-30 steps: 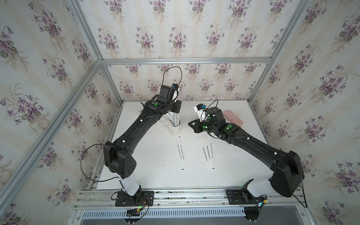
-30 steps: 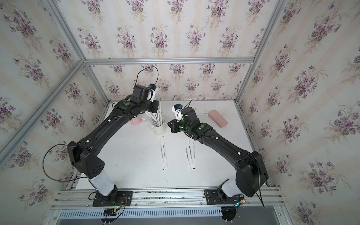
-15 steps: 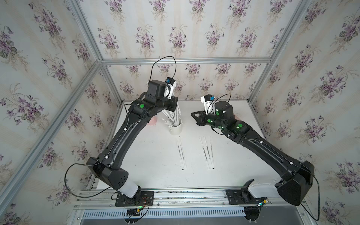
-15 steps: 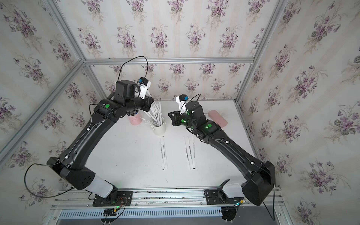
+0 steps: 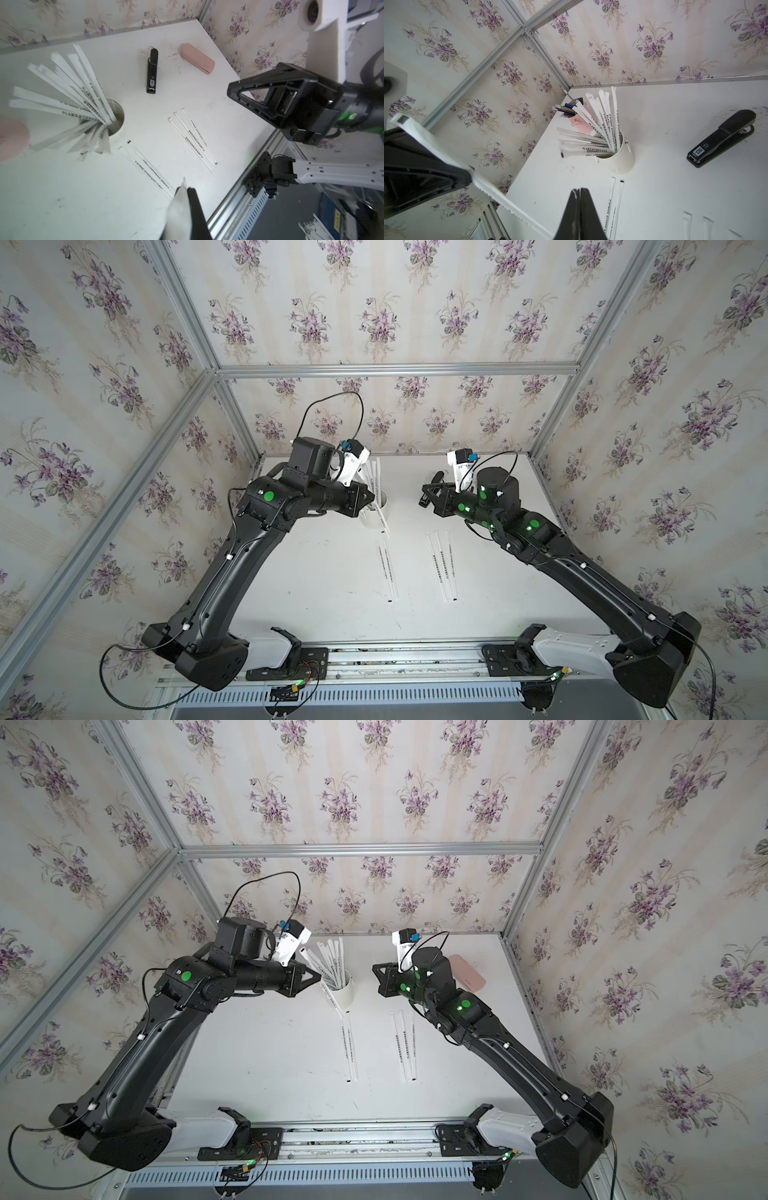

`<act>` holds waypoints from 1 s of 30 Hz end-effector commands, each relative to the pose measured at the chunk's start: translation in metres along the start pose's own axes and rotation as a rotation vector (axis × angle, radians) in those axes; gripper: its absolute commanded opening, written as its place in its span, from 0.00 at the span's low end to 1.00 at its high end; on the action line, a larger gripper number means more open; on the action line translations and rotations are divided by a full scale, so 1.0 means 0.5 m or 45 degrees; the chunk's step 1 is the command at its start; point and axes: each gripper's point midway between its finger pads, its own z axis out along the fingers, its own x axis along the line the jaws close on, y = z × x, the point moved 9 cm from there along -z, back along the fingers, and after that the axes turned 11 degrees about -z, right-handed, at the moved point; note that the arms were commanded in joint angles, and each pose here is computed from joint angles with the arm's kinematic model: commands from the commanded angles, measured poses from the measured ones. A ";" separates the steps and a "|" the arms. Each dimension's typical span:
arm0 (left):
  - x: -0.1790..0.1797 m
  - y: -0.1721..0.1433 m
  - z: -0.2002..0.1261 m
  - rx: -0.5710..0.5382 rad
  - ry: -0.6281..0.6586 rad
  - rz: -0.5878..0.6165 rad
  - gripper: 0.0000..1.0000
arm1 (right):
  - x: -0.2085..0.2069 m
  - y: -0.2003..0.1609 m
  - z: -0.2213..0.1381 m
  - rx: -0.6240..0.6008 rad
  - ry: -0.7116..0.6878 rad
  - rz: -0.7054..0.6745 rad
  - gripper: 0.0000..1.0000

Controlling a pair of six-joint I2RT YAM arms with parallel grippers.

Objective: Take the straws out of the storage container
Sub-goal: Pick up the straw from the container, then place the straw at the center of the board.

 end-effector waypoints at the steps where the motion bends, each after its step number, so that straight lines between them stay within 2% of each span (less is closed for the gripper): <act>1: 0.009 -0.043 0.018 0.191 -0.073 -0.139 0.00 | 0.004 -0.007 -0.003 -0.036 0.057 0.039 0.08; 9: 0.078 -0.068 0.138 0.449 0.000 -0.295 0.00 | -0.011 -0.064 -0.006 0.000 0.065 0.080 0.08; 20: 0.166 -0.076 0.289 0.628 0.133 -0.391 0.00 | -0.024 -0.102 0.021 0.066 0.077 0.052 0.08; 30: 0.208 -0.086 0.343 0.686 0.193 -0.431 0.06 | -0.035 -0.134 0.045 0.104 0.098 0.066 0.08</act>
